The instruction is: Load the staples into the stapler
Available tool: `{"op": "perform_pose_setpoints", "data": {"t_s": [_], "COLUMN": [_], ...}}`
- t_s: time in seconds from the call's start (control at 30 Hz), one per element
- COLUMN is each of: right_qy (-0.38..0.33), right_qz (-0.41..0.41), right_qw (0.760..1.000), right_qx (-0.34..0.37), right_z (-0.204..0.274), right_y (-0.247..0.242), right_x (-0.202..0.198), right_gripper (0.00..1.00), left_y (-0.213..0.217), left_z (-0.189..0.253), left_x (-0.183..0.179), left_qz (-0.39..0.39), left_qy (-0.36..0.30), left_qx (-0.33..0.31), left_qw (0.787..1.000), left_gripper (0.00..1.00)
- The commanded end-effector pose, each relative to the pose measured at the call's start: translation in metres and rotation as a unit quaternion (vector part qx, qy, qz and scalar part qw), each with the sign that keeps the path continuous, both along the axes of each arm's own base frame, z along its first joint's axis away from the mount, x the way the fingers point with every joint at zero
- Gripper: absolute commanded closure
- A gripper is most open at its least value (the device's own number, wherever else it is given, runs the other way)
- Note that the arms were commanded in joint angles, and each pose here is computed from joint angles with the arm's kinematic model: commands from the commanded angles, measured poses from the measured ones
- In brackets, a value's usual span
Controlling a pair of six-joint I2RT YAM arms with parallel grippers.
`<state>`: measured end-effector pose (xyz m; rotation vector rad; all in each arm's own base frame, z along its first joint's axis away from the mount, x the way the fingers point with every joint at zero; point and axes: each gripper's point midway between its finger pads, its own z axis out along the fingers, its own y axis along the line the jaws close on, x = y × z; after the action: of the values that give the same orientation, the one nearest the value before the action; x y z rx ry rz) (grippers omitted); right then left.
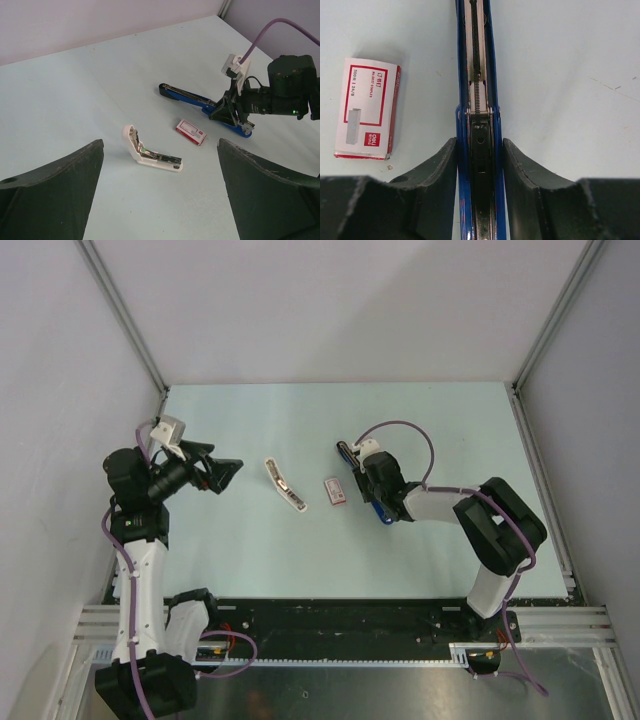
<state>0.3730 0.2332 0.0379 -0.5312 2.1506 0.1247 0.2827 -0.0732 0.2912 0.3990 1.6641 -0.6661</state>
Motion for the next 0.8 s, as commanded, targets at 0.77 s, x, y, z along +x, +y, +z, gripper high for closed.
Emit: {"op": "perform_pose_setpoints", "data": {"t_s": [0.77], "right_qy": [-0.037], "right_qz": [-0.004], "right_qw": [0.999], "right_qx": [0.036], "right_z": [0.0299], "right_y": [0.0088], "right_x": [0.0235], "right_gripper": [0.51], "left_y": [0.0003], "left_z": [0.0016], "left_x": [-0.0017], "left_qz": [-0.004], "left_qy": [-0.013], "left_qx": [0.005], "left_qw": [1.000], "left_gripper": [0.00]}}
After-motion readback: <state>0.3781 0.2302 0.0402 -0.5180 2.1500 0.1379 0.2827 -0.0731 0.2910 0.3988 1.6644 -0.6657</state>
